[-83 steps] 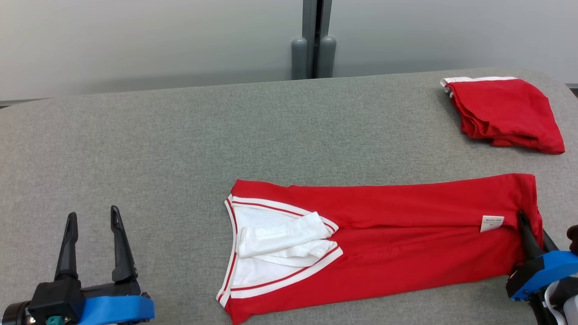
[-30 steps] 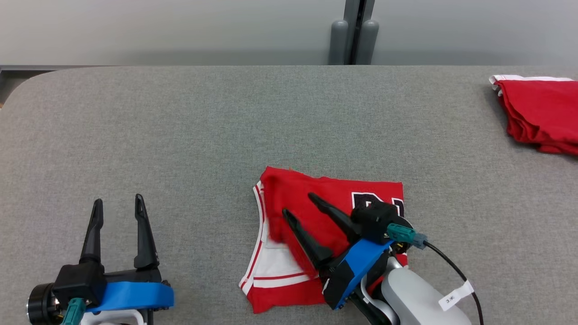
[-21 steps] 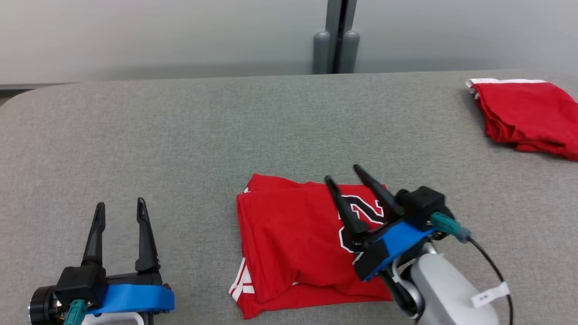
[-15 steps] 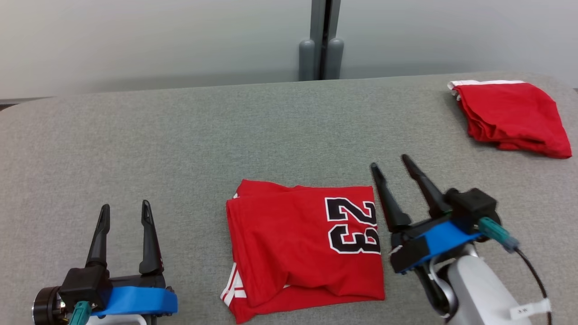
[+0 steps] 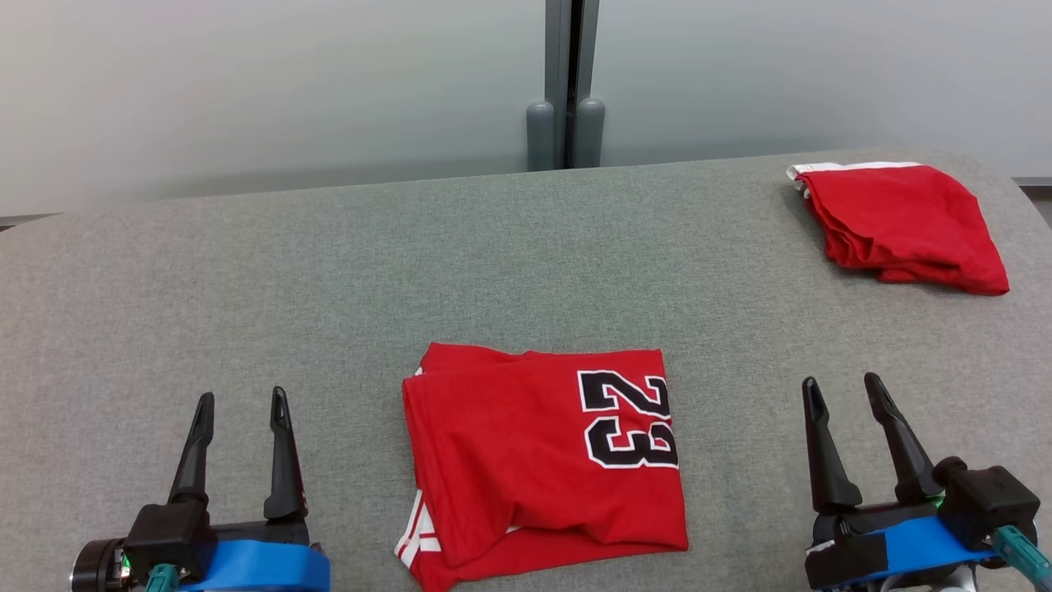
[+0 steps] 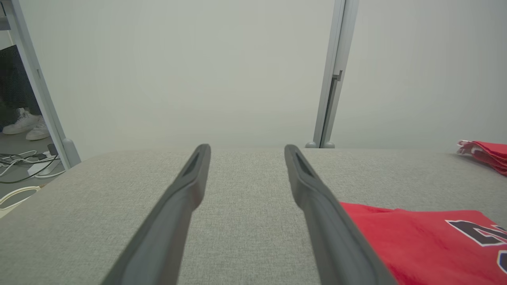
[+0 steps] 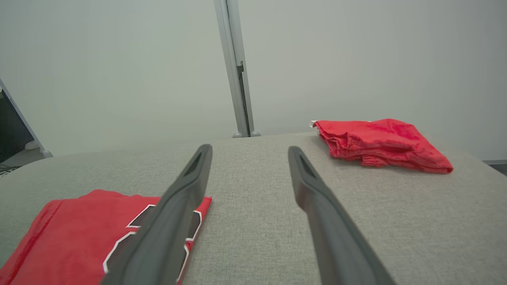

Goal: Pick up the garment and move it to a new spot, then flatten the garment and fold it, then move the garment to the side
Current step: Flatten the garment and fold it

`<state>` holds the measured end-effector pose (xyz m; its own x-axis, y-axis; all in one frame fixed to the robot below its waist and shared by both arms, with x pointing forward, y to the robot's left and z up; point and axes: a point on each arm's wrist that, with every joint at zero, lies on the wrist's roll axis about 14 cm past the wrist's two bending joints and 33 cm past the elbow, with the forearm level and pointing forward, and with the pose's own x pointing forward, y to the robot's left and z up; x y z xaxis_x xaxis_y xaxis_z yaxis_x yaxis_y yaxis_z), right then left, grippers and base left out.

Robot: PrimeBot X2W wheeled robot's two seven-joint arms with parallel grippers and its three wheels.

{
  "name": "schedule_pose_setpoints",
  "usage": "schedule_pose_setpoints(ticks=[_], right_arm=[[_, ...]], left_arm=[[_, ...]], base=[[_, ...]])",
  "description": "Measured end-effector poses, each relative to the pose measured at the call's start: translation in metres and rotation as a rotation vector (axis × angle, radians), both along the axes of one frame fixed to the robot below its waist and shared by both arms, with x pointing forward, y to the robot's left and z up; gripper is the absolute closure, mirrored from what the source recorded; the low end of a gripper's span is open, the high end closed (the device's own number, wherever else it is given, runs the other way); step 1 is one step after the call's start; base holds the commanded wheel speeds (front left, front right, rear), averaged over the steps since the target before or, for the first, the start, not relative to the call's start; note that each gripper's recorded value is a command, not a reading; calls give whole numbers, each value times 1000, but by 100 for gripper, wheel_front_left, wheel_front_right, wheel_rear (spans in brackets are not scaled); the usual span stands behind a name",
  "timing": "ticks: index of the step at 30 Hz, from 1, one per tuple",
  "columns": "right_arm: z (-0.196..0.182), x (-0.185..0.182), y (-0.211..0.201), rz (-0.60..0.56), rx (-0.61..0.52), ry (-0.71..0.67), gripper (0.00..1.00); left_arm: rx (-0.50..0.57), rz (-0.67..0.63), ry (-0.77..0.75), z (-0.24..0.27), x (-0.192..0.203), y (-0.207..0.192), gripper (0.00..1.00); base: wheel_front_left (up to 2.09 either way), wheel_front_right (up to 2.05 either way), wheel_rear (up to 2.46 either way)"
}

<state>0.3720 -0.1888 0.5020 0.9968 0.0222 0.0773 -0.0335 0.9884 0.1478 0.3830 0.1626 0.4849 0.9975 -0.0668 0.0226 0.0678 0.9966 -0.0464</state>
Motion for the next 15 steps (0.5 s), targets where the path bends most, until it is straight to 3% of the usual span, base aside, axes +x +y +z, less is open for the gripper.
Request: schedule_pose_setpoints(ticks=[8, 15], right_arm=[[-3, -1, 4, 9, 22, 8, 0], [-3, 1, 7, 16, 28, 9, 0]], left_arm=[[-6, -29, 13, -4, -3, -8, 0], [-17, -156, 104, -32, -15, -44, 0]], base=[[0, 0, 0], [0, 0, 0]])
